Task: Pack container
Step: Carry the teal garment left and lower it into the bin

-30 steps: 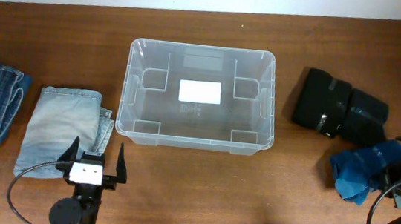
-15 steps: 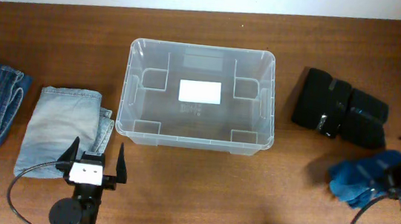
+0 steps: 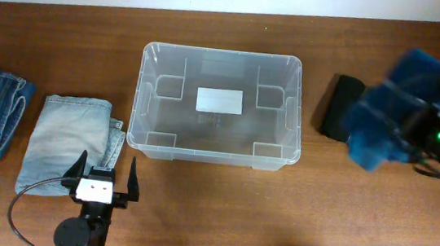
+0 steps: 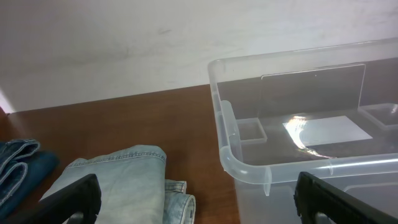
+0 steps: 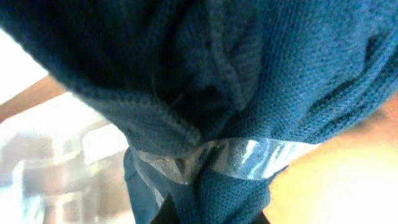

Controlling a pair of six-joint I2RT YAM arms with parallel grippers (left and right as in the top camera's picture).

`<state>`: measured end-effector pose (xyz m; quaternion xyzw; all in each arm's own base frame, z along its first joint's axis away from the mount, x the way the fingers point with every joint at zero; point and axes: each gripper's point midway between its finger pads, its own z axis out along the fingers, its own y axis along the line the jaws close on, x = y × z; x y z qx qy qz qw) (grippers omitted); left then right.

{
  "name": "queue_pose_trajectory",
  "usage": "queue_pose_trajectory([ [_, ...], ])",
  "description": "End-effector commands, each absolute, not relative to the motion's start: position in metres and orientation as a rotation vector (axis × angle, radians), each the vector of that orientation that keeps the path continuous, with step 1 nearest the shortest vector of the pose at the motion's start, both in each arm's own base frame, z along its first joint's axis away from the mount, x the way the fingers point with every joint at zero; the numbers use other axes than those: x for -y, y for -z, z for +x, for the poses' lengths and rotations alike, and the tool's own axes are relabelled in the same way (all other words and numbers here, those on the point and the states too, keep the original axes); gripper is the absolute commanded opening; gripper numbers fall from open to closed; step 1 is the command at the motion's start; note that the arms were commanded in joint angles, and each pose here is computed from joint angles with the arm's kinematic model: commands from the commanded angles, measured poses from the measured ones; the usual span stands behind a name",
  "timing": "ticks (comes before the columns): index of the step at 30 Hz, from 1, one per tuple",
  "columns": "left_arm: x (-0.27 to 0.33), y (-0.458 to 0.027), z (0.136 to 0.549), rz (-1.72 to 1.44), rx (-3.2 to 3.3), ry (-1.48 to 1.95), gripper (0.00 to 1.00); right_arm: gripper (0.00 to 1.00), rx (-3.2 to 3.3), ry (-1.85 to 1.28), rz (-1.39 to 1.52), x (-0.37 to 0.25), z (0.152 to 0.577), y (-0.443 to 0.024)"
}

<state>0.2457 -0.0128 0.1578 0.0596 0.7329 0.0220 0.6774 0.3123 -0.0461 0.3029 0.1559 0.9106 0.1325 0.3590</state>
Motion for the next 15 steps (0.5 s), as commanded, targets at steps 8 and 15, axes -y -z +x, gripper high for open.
queue_pose_trajectory([
  [8, 0.013, -0.156, 0.246, 0.149, -1.644, -0.059, 0.99, 0.04, -2.269, -0.66, -0.06, -0.119, 0.358, -0.327],
  [15, 0.013, -0.156, 0.246, 0.149, -1.644, -0.059, 0.99, 0.04, -2.324, -0.798, -0.113, -0.209, 0.391, -0.285],
])
